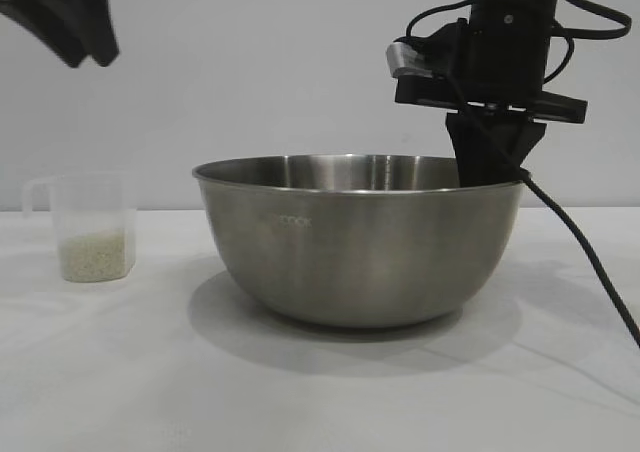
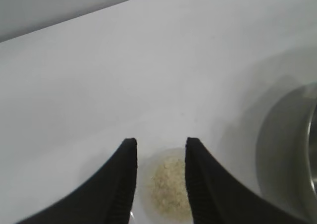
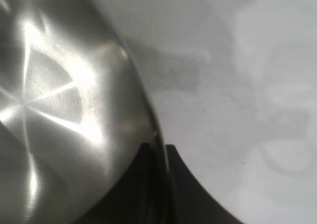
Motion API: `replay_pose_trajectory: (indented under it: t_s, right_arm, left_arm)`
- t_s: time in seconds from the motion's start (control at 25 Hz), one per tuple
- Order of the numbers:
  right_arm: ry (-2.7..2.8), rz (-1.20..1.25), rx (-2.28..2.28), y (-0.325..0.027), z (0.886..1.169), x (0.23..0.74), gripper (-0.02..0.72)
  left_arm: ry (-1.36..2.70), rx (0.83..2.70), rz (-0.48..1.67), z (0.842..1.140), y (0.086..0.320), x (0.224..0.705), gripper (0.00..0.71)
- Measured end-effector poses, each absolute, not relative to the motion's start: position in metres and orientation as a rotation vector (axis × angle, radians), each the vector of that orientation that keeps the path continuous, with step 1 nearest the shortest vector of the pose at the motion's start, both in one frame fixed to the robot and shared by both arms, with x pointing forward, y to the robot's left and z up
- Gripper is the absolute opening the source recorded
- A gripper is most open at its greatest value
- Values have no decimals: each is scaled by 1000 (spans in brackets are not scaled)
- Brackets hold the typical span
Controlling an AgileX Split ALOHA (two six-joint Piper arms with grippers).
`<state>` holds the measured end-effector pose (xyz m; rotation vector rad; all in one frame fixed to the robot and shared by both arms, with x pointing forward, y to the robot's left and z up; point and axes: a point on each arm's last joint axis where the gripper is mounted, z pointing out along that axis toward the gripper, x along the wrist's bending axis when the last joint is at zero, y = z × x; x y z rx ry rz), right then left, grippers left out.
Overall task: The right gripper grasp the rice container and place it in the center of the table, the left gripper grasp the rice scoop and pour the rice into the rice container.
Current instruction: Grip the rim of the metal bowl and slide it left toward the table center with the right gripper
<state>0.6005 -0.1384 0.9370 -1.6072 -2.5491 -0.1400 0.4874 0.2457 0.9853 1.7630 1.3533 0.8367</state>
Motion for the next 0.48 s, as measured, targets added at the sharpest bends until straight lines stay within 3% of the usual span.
replay_pose_trajectory:
  t_s: [0.12, 0.2, 0.36, 0.48]
  right_arm:
    - [-2549, -163, -1622, -140, 934, 593, 60]
    - [-2579, -242, -1641, -140, 943, 595, 146]
    - [-2656, -501, -1689, -138, 982, 597, 272]
    - [-2698, -668, -1700, -141, 1020, 590, 272]
  left_arm:
    - [1326, 1711, 901, 967, 253, 465, 206]
    - [1308, 1676, 938, 959, 256, 457, 206]
    - [1332, 1623, 947, 942, 259, 455, 206]
    - [1374, 1621, 923, 925, 258, 460, 206]
